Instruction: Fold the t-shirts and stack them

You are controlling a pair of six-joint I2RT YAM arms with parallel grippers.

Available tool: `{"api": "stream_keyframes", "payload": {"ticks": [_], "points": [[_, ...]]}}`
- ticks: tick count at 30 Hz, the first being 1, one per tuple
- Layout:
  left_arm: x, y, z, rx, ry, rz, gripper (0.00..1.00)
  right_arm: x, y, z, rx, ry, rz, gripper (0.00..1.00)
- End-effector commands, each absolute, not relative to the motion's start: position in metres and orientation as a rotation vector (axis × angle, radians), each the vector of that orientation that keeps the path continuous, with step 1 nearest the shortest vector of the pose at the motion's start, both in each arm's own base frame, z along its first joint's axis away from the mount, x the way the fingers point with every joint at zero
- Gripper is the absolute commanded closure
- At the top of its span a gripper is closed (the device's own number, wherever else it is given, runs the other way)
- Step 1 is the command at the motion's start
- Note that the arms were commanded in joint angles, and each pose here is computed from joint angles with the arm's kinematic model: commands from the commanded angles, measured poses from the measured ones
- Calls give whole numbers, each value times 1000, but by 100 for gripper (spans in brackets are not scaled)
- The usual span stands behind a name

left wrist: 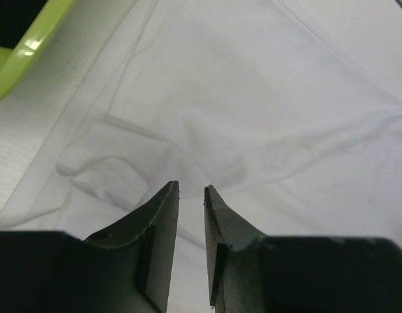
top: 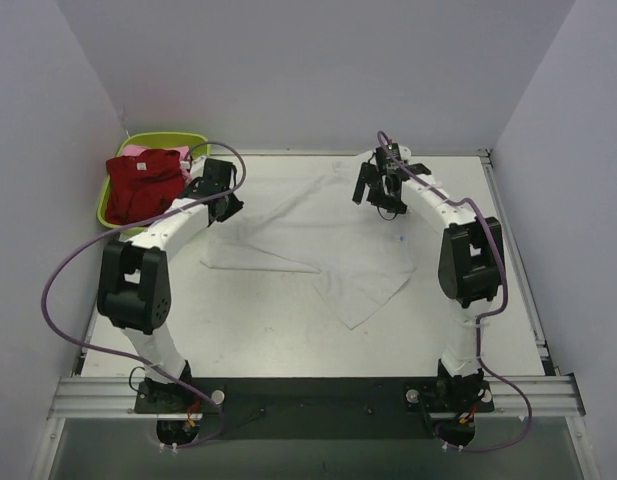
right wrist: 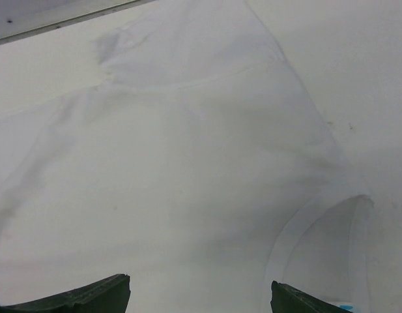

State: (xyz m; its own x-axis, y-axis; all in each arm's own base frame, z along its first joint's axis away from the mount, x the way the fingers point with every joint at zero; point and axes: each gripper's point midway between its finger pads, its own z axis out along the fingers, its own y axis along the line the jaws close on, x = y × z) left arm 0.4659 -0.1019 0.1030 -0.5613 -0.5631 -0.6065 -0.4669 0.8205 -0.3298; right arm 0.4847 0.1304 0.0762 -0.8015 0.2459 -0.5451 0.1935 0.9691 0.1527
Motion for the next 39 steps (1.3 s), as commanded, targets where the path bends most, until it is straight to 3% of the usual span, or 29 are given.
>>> {"api": "stream_keyframes", "payload": {"ticks": [1,15,31,39], "points": [[437,-87,120,-758,2231,-103,67,465,145,111,230,2432,94,12],[427,-78,60,-815,2334,14,67,433,161,95,151,2475,88,12],[431,-76,47,-817,2379,36,64,431,164,85,141,2493,82,12],[427,-71,34,-831,2406,60,68,429,165,84,137,2497,82,12]]}}
